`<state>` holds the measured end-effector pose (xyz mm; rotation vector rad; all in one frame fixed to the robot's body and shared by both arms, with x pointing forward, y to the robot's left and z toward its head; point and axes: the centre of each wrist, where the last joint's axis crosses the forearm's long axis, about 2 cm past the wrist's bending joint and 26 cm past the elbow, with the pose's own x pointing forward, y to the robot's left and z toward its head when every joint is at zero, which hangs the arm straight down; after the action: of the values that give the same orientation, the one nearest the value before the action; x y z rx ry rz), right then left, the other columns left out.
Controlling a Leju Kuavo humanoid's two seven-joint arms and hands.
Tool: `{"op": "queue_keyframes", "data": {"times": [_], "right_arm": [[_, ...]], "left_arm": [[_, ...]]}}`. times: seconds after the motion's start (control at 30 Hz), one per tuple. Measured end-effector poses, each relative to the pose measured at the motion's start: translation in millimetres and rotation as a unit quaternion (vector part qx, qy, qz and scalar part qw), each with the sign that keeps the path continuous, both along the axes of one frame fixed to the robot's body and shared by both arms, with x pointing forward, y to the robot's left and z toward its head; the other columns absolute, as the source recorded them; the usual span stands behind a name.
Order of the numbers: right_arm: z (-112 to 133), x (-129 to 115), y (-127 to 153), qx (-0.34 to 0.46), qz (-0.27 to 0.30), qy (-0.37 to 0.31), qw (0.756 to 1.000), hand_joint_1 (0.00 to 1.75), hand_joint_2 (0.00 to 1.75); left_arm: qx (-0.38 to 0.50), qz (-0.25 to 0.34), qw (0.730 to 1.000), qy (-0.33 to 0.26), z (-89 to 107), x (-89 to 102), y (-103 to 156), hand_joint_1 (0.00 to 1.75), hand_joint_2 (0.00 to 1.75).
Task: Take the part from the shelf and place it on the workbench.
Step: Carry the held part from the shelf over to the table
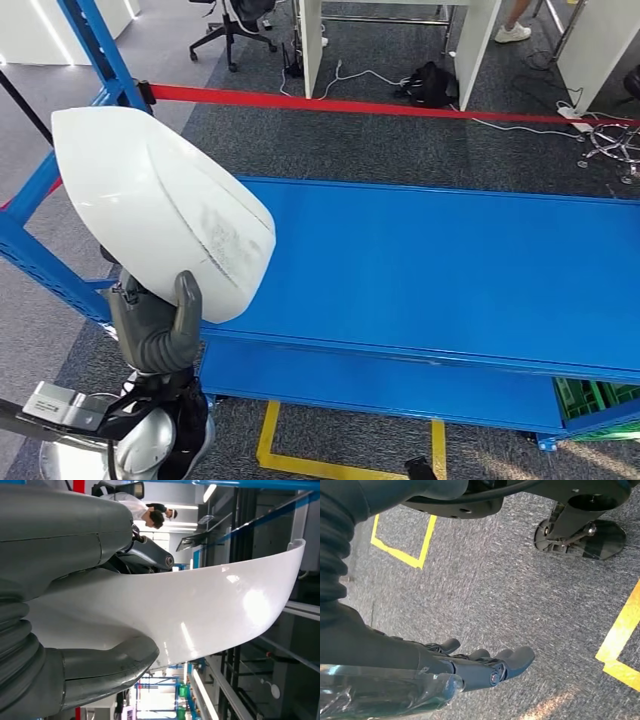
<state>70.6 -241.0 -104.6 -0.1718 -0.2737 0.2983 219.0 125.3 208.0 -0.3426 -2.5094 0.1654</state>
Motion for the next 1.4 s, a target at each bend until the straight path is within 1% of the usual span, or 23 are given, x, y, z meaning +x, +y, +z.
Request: {"op": "queue_keyframes", "data": {"times": [0.17,0.27,0.33,0.47,0.53,0.7,0.97,1.13,1.4], "right_arm": [[0,1,-1,-0.039,-0.008,0.05,0.998,0.0,1.75],[0,0,0,-0.047,-0.007,0.065,0.997,0.0,1.75],[0,0,0,-0.054,-0.006,0.084,0.995,0.0,1.75],[0,-1,0,-0.075,-0.018,0.151,0.986,0.0,1.75],[0,-2,0,-0.081,-0.015,0.171,0.982,0.0,1.75],[-1,-5,0,-0.085,0.003,0.185,0.979,0.0,1.75],[-1,-6,0,-0.084,0.005,0.191,0.978,0.0,1.75],[-1,-6,0,-0.084,0.003,0.195,0.977,0.0,1.75],[-1,-6,0,-0.083,0.0,0.2,0.976,0.0,1.75]], "left_arm": [[0.006,-0.003,1.0,-0.001,-1.3,0.1,1,1.75,1.75],[0.005,-0.01,1.0,-0.001,-0.6,1.1,0,1.75,1.75],[0.002,-0.026,1.0,0.0,0.7,2.3,-2,1.75,1.75],[-0.001,-0.067,0.998,0.015,1.4,4.3,-7,1.75,1.75],[-0.003,-0.079,0.997,0.017,3.4,6.0,-10,1.75,1.75],[-0.005,-0.092,0.995,0.024,1.5,7.5,-12,1.75,1.75],[-0.007,-0.101,0.995,0.026,1.2,7.9,-13,1.75,1.75],[-0.013,-0.122,0.992,0.03,-0.5,6.7,-13,1.75,1.75],[-0.017,-0.13,0.991,0.031,-0.4,6.5,-13,1.75,1.75]]}}
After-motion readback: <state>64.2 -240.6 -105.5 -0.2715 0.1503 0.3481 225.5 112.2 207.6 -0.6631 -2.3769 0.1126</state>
